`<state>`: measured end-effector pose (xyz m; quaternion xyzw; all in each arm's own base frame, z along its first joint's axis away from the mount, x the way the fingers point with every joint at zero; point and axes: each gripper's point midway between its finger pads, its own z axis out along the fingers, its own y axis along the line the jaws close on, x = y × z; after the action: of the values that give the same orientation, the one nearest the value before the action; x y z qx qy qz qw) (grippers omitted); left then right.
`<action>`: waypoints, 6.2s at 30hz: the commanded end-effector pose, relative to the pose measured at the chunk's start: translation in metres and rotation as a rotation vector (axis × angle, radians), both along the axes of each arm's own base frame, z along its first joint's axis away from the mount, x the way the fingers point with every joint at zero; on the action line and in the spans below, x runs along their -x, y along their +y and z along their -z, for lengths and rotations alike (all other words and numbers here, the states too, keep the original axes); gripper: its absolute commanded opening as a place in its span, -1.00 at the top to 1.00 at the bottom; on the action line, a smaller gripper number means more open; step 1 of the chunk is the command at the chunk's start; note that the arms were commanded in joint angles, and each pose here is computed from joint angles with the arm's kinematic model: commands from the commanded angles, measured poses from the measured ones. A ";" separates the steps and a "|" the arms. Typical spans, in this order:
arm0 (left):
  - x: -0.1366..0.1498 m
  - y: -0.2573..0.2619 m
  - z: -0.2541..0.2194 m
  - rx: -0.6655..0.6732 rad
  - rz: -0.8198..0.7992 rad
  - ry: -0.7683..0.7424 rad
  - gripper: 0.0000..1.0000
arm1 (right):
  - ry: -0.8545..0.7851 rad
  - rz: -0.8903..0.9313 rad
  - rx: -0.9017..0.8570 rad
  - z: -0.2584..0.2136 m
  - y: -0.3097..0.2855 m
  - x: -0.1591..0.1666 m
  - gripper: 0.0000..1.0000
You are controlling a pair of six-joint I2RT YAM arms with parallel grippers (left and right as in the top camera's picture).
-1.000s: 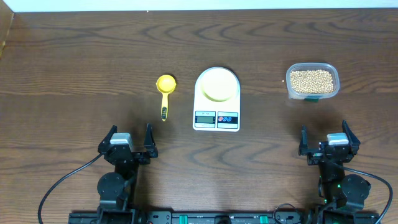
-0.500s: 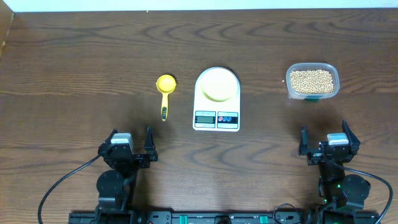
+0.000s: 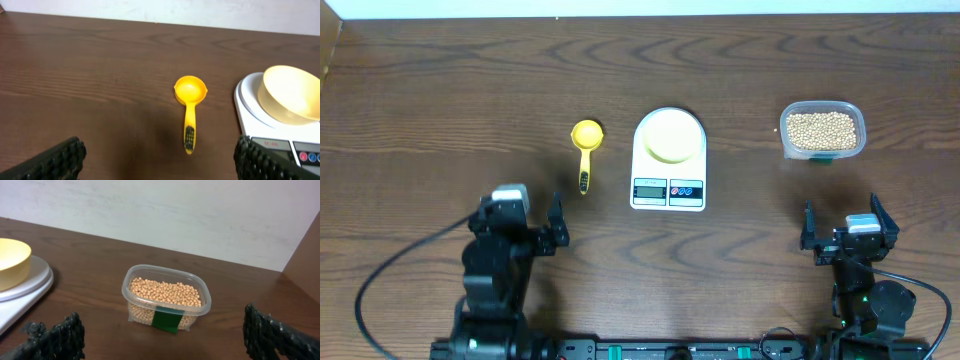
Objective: Scoop item into bowl and weigh 50g on scale
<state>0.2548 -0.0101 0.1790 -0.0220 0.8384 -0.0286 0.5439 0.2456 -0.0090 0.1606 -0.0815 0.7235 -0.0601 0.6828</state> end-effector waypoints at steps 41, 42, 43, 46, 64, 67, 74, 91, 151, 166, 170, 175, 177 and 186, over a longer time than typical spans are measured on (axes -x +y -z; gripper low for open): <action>-0.119 -0.004 -0.011 -0.073 0.019 0.670 -0.94 | -0.001 -0.004 0.006 0.000 0.001 0.000 -0.99; -0.119 -0.005 -0.012 -0.072 0.020 0.677 -0.94 | -0.001 -0.004 0.006 0.000 0.001 0.000 -0.99; -0.118 -0.005 -0.013 -0.072 0.020 0.688 -0.94 | -0.001 -0.004 0.006 0.000 0.001 0.000 -0.98; -0.115 -0.004 -0.011 -0.074 0.021 0.721 -0.94 | -0.001 -0.004 0.006 0.000 0.001 0.000 -0.98; -0.126 -0.015 0.005 -0.064 0.097 0.790 -0.95 | -0.001 -0.004 0.006 0.000 0.001 0.000 -0.99; -0.136 -0.016 0.009 -0.064 0.097 0.798 -0.94 | -0.001 -0.004 0.006 0.000 0.001 0.000 -0.99; -0.146 -0.016 0.026 -0.063 0.096 0.840 -0.94 | -0.001 -0.004 0.006 0.000 0.001 0.000 -0.98; -0.148 -0.017 0.075 -0.066 0.100 0.969 -0.94 | -0.001 -0.004 0.006 0.000 0.001 0.000 -0.99; -0.183 -0.013 0.171 -0.108 0.091 1.001 -0.95 | -0.001 -0.004 0.006 0.000 0.001 0.000 -0.99; -0.183 -0.013 0.171 -0.108 0.091 1.001 -0.65 | -0.001 -0.004 0.006 0.000 0.001 0.000 -0.99; -0.183 -0.013 0.171 -0.108 0.091 1.001 -0.15 | -0.001 -0.004 0.006 0.000 0.001 0.000 -0.98; -0.183 -0.013 0.171 -0.108 0.091 1.001 0.44 | -0.001 -0.004 0.006 0.000 0.001 0.000 -0.98; -0.183 -0.013 0.171 -0.108 0.091 1.001 0.55 | -0.001 -0.004 0.006 0.000 0.002 0.000 -0.98; -0.183 -0.013 0.171 -0.108 0.091 1.001 0.85 | -0.001 -0.004 0.006 0.000 0.001 0.000 -0.99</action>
<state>0.4400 -0.0257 0.0136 0.0344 0.9960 0.0005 0.0820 0.2455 -0.0090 0.1607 -0.0815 0.7233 -0.0602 0.6831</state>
